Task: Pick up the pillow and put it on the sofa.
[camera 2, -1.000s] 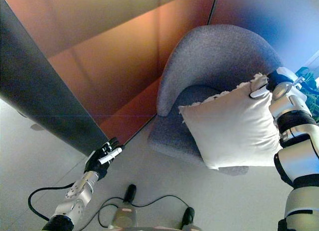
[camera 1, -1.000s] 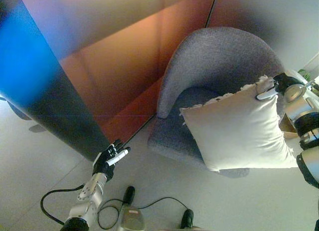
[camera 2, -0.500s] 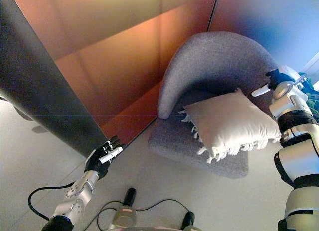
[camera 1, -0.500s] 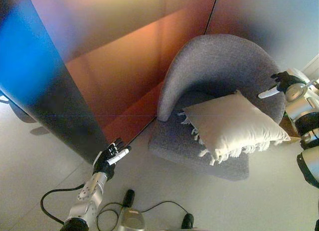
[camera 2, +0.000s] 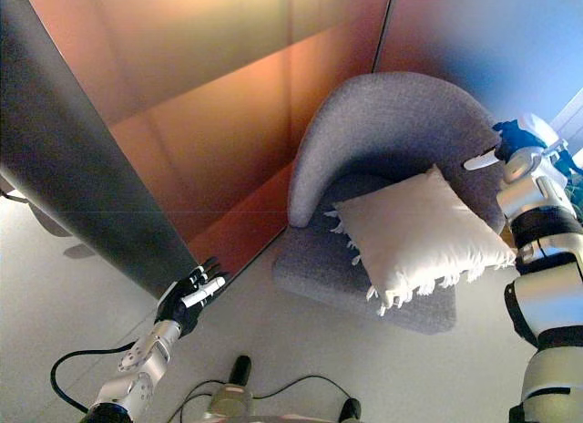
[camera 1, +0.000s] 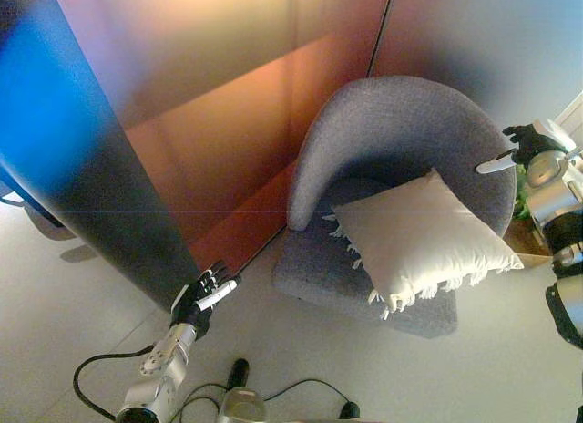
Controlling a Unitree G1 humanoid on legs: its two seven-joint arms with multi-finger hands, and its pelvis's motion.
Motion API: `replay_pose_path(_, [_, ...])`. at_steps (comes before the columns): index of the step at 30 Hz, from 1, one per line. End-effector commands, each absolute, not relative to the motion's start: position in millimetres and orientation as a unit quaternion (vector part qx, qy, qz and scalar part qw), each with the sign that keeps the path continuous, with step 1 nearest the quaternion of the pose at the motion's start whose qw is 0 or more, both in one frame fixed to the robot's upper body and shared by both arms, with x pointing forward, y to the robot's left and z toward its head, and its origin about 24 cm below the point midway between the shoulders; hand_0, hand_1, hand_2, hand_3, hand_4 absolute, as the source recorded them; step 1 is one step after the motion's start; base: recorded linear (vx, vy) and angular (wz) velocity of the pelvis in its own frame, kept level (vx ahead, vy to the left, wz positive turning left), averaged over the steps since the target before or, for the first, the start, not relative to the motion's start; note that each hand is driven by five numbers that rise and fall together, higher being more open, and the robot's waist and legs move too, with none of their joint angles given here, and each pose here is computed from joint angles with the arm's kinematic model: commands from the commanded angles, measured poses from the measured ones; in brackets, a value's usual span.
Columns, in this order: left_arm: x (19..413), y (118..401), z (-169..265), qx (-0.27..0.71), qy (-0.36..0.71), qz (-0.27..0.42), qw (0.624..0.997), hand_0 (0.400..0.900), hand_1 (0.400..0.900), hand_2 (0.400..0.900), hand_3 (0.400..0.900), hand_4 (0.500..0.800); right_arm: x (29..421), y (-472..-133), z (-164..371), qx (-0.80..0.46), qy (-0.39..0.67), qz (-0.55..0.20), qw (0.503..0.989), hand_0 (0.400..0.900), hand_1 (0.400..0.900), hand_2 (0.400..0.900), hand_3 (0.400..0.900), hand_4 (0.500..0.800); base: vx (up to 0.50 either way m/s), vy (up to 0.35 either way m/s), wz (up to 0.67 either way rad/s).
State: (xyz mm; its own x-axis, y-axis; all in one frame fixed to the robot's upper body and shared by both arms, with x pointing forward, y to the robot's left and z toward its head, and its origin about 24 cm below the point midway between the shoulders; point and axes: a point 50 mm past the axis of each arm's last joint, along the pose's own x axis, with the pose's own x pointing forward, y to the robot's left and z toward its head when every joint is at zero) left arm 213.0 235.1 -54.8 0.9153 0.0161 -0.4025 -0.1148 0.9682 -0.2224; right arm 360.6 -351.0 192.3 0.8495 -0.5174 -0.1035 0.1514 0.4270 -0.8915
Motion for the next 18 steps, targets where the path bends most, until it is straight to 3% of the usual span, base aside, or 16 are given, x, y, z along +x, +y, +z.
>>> replay_pose_path(1, [229.7,233.8,-30.1,-0.117,0.127,0.005,0.985,0.9,0.9,0.9,0.9,0.8,360.7,-338.2,195.1,-0.513,0.115,-0.211,0.824,0.9,0.9,0.9,0.9,0.8,-0.057,0.019,-0.1])
replay_pose_path(7, [233.4,228.2,-34.6,-0.123,0.124,0.026,0.984,0.9,0.9,0.9,0.9,0.8,354.2,-297.6,137.9,-0.465,0.092,-0.146,0.868,0.9,0.9,0.9,0.9,0.8,-0.066,0.007,-0.13])
replay_pose_path(18, [235.8,224.9,-41.7,-0.117,0.132,0.049,0.983,0.9,0.9,0.9,0.9,0.8,329.0,-274.3,82.7,-0.395,0.071,-0.106,0.91,0.9,0.9,0.9,0.9,0.8,-0.079,0.001,-0.1])
